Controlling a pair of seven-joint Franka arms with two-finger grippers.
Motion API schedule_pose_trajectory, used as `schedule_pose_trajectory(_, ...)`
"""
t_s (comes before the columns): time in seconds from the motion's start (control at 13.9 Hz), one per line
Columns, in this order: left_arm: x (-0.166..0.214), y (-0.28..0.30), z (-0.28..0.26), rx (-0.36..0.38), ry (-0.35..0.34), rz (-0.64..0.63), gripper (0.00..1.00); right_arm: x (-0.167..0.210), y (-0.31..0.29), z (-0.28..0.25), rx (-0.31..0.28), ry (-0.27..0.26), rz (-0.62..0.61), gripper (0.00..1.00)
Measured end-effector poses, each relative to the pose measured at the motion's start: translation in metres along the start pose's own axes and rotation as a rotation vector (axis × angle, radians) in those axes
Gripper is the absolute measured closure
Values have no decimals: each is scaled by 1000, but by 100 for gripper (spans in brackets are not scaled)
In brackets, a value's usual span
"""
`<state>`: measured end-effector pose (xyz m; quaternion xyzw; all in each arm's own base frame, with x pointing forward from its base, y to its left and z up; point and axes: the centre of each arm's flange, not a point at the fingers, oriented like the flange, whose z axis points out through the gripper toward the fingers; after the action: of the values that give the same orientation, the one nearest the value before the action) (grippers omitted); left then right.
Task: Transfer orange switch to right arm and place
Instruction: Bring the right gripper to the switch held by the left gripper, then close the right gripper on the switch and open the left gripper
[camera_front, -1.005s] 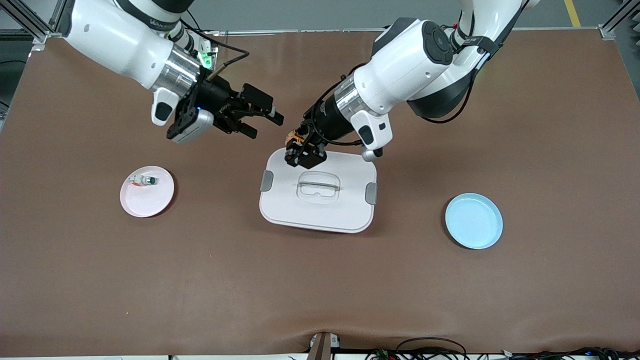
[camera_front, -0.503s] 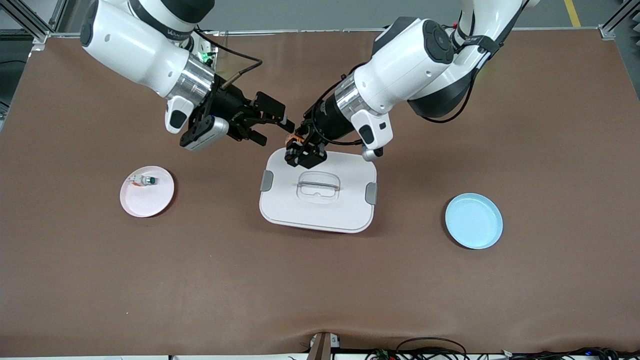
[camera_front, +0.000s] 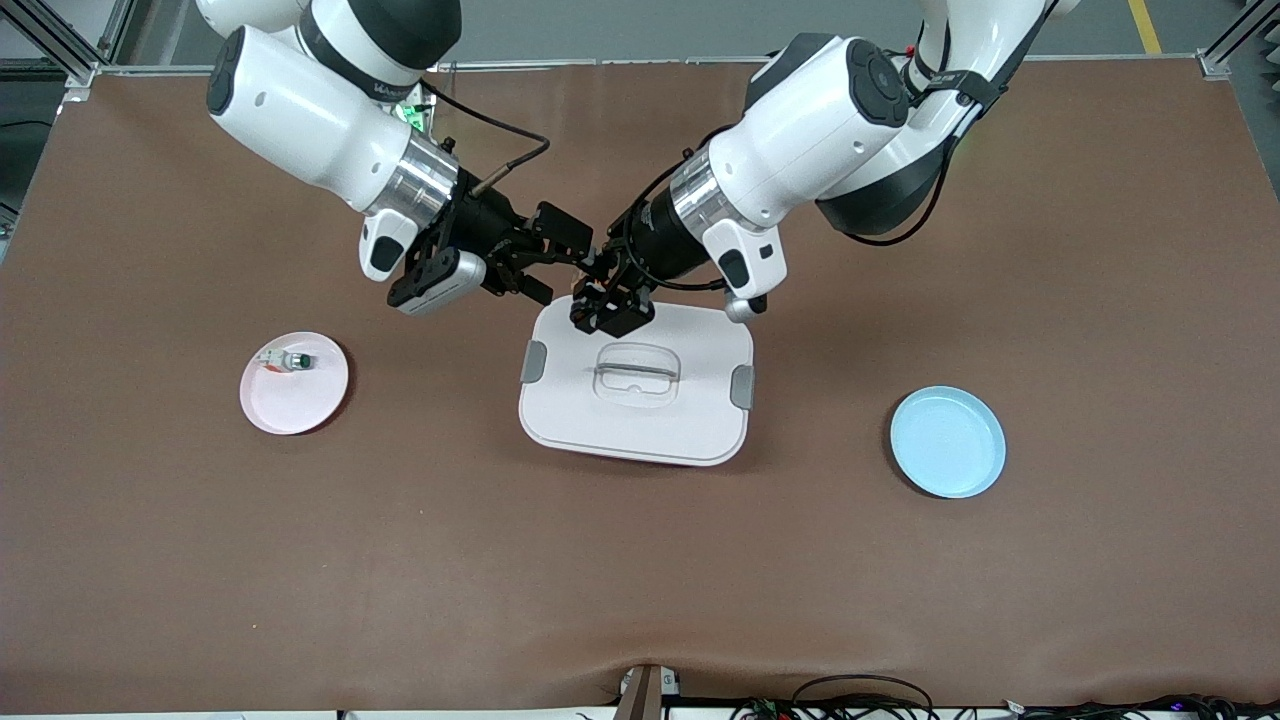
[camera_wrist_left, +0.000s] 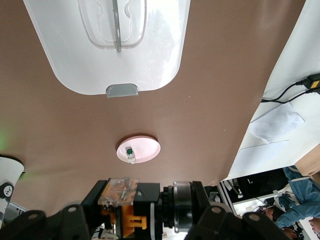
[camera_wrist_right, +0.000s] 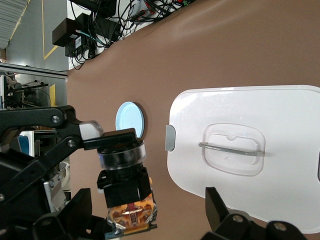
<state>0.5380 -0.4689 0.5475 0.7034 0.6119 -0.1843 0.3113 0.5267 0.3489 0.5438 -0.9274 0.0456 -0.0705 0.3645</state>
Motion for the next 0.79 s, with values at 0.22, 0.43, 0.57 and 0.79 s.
schedule_pose_trajectory(0.22,0,0,0,0,0,0,28,-5,-6,6,4,-1,-12,0)
schedule_pose_trajectory(0.43,0,0,-1,-1,1,-2,28,-9,-11,9,2,4,-26,4)
schedule_pose_trajectory(0.57,0,1,-2,-2,1,-3,28,-9,-13,9,2,6,-31,11)
schedule_pose_trajectory(0.79,1,1,-2,-3,1,-4,28,-9,-15,8,4,9,-35,28)
